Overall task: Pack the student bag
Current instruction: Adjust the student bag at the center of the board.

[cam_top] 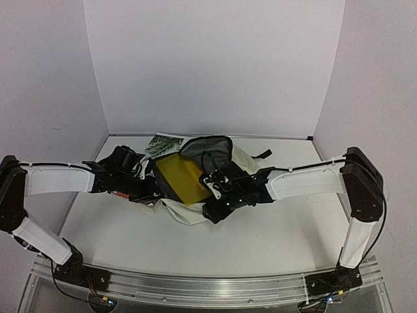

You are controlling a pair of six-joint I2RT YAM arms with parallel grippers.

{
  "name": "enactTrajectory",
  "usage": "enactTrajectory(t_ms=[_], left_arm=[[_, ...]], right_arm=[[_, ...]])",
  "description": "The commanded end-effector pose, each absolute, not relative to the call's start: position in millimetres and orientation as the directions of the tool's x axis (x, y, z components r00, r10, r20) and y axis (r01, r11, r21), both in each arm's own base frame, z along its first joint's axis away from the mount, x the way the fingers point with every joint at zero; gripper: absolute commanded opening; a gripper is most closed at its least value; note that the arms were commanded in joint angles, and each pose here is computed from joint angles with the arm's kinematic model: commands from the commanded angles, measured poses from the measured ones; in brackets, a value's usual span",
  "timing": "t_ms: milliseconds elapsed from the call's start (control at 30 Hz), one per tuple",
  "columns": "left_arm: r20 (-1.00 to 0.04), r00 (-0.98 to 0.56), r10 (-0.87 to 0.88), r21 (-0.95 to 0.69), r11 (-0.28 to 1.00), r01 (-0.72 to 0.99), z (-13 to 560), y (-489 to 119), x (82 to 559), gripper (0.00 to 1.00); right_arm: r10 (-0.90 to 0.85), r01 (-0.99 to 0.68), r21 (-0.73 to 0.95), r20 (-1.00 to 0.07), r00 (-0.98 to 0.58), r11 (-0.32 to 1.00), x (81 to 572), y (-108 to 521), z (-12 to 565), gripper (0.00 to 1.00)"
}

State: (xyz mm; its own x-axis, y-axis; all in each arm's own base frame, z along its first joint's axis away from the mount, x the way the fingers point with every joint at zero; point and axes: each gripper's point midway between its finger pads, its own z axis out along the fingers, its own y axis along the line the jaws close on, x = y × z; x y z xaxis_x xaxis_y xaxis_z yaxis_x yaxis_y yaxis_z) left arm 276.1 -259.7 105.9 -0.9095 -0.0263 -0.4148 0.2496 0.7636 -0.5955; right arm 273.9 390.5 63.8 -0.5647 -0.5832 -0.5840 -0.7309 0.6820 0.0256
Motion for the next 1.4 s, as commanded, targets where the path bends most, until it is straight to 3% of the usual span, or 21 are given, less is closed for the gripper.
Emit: enactTrajectory(t_ms=[0,100,167,200,300,367,600,933,1367], left_arm=[[-0.476,-0.88,0.001,-0.629,0.698,0.341,141,-269,274,0.13],[-0.505,-0.862,0.039,-0.623,0.675,0.396,152,-271,268,0.23],[-0.564,-0.824,0.057,-0.6,0.657,0.456,173,-270,266,0.45],[-0.574,-0.817,0.056,-0.591,0.662,0.461,178,-268,266,0.51],[-0.573,-0.819,0.027,-0.561,0.716,0.416,186,-260,276,0.66],[-0.537,-0.844,0.001,-0.548,0.759,0.35,182,-255,282,0.71],[-0.389,-0.921,-0.005,-0.579,0.779,0.241,158,-268,278,0.77],[-0.445,-0.872,0.205,-0.596,0.659,0.459,146,-322,272,0.8],[-0.354,-0.882,0.31,-0.453,0.769,0.452,96,-317,285,0.8]], right_arm=[[-0.571,-0.761,0.119,-0.591,-0.57,0.637,249,391,92,0.82],[-0.55,-0.768,0.136,-0.622,-0.558,0.625,248,394,111,0.83],[-0.528,-0.777,0.155,-0.651,-0.545,0.61,249,400,129,0.86],[-0.523,-0.778,0.161,-0.656,-0.544,0.608,250,402,132,0.87],[-0.511,-0.773,0.172,-0.66,-0.551,0.611,257,409,134,0.87],[-0.508,-0.772,0.171,-0.663,-0.55,0.612,263,415,135,0.87],[-0.575,-0.786,0.149,-0.602,-0.554,0.601,273,429,107,0.83],[-0.61,-0.806,0.177,-0.568,-0.552,0.565,270,434,92,0.81],[-0.58,-0.788,0.201,-0.576,-0.576,0.582,251,406,104,0.81]])
